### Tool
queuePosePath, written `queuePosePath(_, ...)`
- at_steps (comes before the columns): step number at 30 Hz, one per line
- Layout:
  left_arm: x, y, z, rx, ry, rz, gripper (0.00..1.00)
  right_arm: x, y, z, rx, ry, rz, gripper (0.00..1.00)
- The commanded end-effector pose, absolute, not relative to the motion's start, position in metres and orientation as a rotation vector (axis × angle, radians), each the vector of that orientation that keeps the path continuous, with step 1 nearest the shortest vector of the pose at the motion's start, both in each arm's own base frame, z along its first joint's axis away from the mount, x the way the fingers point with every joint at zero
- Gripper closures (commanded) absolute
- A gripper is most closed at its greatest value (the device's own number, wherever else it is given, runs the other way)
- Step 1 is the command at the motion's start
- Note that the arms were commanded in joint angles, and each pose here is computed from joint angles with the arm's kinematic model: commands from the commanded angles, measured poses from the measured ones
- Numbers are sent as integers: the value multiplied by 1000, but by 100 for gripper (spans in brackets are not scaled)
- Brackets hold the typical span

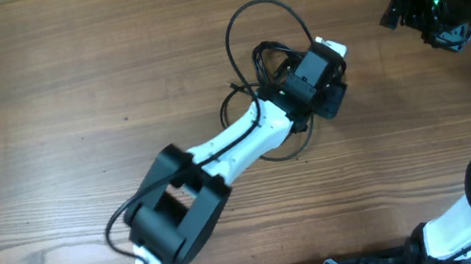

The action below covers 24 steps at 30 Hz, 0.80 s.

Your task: Untangle cables

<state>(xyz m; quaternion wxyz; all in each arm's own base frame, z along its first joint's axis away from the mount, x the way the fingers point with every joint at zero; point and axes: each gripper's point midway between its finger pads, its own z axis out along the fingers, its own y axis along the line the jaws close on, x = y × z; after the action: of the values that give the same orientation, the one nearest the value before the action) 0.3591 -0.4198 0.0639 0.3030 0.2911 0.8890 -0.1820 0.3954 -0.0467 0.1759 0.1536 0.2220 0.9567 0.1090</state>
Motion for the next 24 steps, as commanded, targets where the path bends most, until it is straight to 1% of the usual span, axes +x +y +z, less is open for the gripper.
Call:
queuePosePath(1,361,-427,45,736,2374,-510,47,398,-41,189,575,2718,329,6)
queuePosePath(3,369,-422,41,671,2375,-462,50,398,-41,189,569,2719,328,7)
queuePosePath(6,379,-418,34,592,2374,-425,48,398,-42,189,570,2719,328,7)
queuePosePath(12,378,-424,20,595,2375,-435,49,398,-41,188,570,2720,328,6)
queuePosePath(14,378,-424,15,596,2379,-432,54,396,-41,186,572,2726,329,6)
queuePosePath(15,378,-423,12,598,2383,-428,60,396,-41,184,570,2731,329,6)
queuePosePath(17,378,-423,11,599,2385,-426,77,394,-41,180,569,2742,329,6)
queuePosePath(21,383,-420,26,573,2357,-405,96,392,-40,175,570,2751,329,7)
queuePosePath(23,387,-416,49,549,2328,-390,96,392,-40,175,566,2752,329,7)
queuePosePath(24,386,-415,68,540,2310,-403,96,393,-40,175,566,2748,329,7)
